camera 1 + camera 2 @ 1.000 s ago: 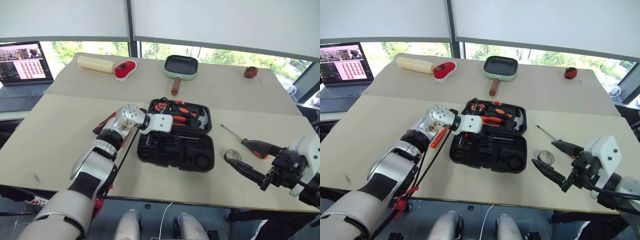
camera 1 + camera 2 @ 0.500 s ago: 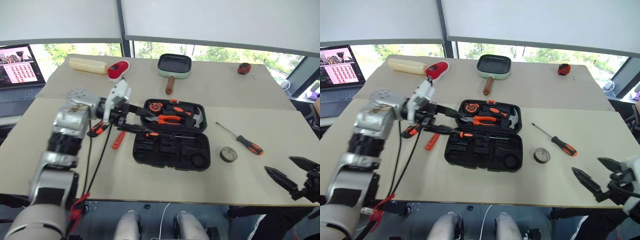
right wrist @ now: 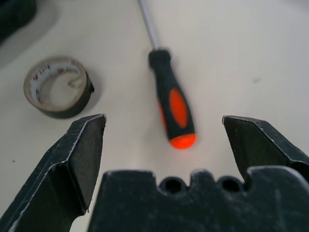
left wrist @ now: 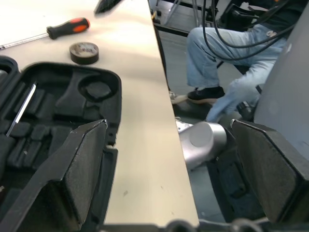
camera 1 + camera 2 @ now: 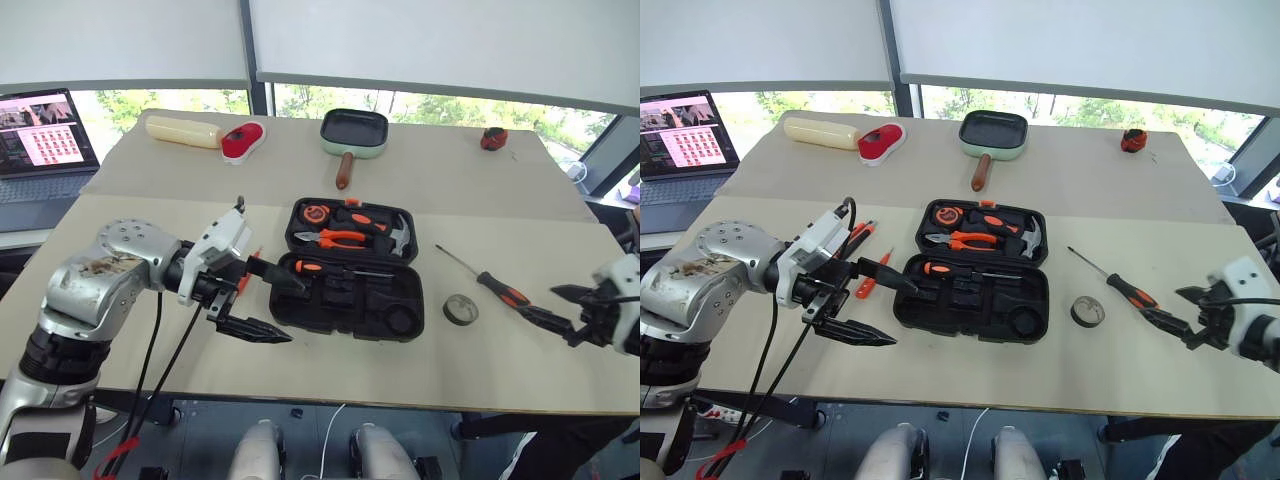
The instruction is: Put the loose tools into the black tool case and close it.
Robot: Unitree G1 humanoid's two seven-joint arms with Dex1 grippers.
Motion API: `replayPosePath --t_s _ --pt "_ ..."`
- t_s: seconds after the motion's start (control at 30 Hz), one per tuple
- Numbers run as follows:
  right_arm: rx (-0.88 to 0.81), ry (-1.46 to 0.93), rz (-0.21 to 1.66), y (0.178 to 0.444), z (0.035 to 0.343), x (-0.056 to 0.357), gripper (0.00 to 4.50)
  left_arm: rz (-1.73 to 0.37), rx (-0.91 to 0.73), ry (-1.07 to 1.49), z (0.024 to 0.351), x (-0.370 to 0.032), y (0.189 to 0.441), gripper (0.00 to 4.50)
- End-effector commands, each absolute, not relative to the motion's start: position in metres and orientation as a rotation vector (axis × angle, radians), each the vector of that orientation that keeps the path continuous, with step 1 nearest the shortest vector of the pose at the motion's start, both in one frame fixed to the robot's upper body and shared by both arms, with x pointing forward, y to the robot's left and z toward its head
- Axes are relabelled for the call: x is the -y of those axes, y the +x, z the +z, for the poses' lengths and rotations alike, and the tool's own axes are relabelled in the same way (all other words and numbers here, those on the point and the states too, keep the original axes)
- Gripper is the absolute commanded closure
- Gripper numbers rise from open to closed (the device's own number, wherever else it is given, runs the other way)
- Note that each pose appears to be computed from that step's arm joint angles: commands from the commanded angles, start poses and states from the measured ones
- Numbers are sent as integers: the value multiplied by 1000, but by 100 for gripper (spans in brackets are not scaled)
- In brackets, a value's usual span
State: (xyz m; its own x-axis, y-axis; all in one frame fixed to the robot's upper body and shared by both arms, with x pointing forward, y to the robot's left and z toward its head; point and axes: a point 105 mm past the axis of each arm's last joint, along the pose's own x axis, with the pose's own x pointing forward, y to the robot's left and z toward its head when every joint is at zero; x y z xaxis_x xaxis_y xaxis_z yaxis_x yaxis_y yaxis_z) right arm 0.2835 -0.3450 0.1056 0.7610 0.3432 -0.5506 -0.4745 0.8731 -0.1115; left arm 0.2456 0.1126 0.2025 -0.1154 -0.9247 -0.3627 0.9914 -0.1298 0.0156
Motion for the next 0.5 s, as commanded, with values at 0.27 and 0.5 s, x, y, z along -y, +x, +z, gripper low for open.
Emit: replayPosePath --t_s 0.27,0.5 --pt "-545 -266 450 309 98 341 25 -1620 -195 406 216 -113 242 3" --pt "-531 -265 428 316 98 341 252 -1614 -186 402 218 -110 251 0"
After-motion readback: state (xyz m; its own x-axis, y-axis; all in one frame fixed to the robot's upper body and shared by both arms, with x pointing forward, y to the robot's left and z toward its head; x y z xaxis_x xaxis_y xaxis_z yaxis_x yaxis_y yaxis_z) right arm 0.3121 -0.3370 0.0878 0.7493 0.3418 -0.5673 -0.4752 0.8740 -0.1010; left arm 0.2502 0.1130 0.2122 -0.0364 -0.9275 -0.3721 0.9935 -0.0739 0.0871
